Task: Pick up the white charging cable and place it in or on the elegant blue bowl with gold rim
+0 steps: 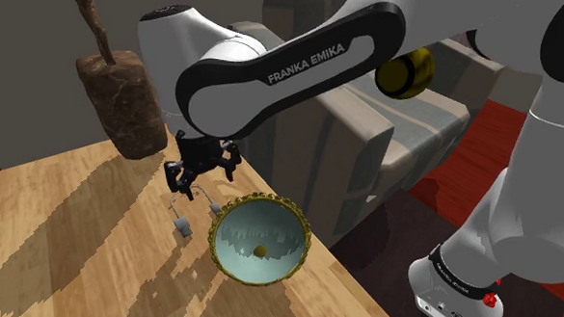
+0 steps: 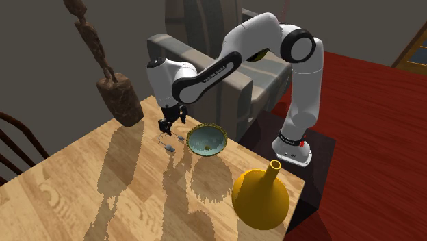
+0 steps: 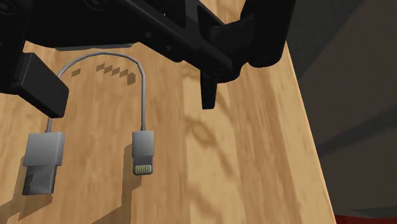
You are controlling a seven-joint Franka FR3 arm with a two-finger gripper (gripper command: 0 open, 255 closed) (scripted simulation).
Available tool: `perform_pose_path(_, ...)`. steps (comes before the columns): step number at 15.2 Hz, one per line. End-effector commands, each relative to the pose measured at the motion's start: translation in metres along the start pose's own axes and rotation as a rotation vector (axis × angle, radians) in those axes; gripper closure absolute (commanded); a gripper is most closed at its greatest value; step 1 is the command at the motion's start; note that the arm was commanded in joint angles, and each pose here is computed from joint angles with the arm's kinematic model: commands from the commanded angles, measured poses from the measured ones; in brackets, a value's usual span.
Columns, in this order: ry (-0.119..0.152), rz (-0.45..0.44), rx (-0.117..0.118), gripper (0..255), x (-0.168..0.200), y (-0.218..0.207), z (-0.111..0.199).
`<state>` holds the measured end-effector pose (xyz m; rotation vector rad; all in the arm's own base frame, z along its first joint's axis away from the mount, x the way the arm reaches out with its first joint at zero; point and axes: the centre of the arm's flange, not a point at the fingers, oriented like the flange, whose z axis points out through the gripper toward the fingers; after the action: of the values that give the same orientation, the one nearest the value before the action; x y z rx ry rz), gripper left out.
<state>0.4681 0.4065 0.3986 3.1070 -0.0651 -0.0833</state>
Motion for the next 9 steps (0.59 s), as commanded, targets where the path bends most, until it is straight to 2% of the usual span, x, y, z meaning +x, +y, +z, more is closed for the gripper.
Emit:
perform_pose_path(1,0.000,0.000,0.001,0,0.001,-0.005,0.011)
perform_pose_path(6,0.000,0.000,0.001,0,0.001,-0.005,0.040)
perform_pose_path(9,0.000,0.000,0.001,0,0.001,-0.005,0.040)
